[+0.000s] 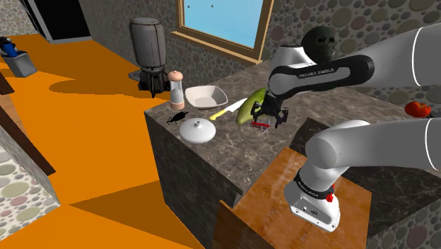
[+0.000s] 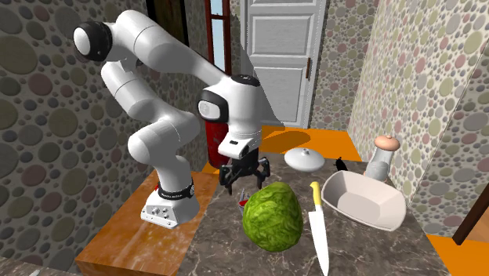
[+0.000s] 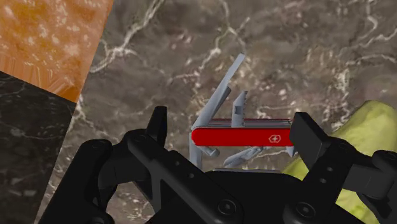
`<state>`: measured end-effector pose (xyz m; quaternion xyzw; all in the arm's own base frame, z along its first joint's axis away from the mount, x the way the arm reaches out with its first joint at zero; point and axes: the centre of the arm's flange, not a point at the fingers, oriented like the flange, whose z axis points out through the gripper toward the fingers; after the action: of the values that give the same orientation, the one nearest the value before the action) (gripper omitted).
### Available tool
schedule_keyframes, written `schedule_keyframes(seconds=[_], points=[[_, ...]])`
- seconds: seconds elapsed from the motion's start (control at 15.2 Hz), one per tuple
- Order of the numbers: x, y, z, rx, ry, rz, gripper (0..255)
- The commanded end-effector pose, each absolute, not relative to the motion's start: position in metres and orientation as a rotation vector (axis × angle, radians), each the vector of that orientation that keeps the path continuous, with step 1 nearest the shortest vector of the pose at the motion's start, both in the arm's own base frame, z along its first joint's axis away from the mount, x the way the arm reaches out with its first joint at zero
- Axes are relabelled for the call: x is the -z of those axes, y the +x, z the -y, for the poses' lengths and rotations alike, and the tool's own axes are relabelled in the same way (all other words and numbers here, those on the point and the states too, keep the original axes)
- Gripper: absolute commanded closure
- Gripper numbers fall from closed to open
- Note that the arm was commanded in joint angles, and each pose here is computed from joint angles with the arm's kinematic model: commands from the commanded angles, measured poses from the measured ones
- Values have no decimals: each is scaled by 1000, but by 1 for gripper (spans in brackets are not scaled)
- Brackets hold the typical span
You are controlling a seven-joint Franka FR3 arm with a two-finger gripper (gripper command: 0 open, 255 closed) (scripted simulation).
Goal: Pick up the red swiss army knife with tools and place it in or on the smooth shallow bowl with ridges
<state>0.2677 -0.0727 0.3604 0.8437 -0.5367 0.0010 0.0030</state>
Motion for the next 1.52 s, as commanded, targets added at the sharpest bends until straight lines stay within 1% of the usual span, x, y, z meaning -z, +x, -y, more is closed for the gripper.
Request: schedule_keyframes(seconds=[0.0, 0.26, 0.73, 0.79, 1.45], points=[[-349, 266, 73, -4, 2640, 1692, 0], [-330, 266, 73, -4, 2640, 1692, 0], [-330, 266, 73, -4, 2640, 1692, 0], [-330, 266, 73, -4, 2640, 1692, 255], [-336, 266, 73, -4, 2640, 1692, 255]])
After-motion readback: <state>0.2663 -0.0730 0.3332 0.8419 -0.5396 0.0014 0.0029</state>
